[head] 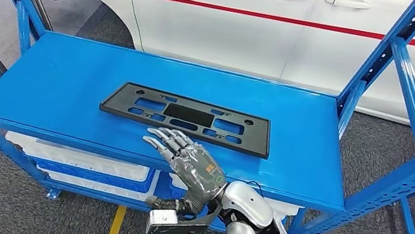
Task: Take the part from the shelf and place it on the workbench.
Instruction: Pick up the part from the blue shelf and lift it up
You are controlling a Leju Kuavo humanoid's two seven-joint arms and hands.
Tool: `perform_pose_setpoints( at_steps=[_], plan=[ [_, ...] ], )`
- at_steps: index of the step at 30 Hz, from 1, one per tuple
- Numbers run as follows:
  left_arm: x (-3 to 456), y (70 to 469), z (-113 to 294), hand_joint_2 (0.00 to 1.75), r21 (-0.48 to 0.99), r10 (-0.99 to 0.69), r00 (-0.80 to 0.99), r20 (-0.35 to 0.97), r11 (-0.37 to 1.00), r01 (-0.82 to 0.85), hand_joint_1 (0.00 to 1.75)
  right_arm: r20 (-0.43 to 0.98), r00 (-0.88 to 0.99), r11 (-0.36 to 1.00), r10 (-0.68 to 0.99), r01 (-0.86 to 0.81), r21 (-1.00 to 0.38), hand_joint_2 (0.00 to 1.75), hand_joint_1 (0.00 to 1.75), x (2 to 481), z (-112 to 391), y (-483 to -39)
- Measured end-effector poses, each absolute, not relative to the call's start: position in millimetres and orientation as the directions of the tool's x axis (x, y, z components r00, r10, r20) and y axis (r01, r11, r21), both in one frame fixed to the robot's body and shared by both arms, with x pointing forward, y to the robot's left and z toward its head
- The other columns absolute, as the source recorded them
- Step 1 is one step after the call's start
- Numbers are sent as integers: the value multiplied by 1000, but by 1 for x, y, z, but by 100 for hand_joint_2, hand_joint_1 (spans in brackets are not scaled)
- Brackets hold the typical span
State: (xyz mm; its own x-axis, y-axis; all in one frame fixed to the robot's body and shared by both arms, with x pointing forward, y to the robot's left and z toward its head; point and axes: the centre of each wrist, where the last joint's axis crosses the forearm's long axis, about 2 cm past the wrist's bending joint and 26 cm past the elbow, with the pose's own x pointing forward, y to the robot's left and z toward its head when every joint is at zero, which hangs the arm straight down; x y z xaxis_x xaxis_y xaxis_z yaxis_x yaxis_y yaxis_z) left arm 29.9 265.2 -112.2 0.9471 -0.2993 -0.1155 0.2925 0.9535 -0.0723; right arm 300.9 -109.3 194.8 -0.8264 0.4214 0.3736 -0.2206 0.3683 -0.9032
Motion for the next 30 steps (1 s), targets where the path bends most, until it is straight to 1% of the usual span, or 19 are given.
perform_pose_setpoints(
  at_steps=[4, 8, 18, 30],
  plan=[
    [27, 266, -112, 0, -73, -308, 944, -119, 951, 301, 0, 393, -826, 373, 405, -243, -895, 0, 0, 299, 193, -103],
    [29, 267, -112, 0, -72, -310, 944, -113, 950, 303, 0, 404, -830, 378, 386, -257, -889, 175, 0, 298, 195, -97],
    [28, 268, -113, 0, -66, -284, 952, -111, 958, 278, 0, 461, -803, 379, 378, -320, -868, 175, 0, 296, 193, -89],
    [30, 265, -112, 0, -68, -283, 953, -109, 959, 276, 0, 462, -794, 370, 394, -323, -871, 175, 0, 296, 194, -80]
  ],
)
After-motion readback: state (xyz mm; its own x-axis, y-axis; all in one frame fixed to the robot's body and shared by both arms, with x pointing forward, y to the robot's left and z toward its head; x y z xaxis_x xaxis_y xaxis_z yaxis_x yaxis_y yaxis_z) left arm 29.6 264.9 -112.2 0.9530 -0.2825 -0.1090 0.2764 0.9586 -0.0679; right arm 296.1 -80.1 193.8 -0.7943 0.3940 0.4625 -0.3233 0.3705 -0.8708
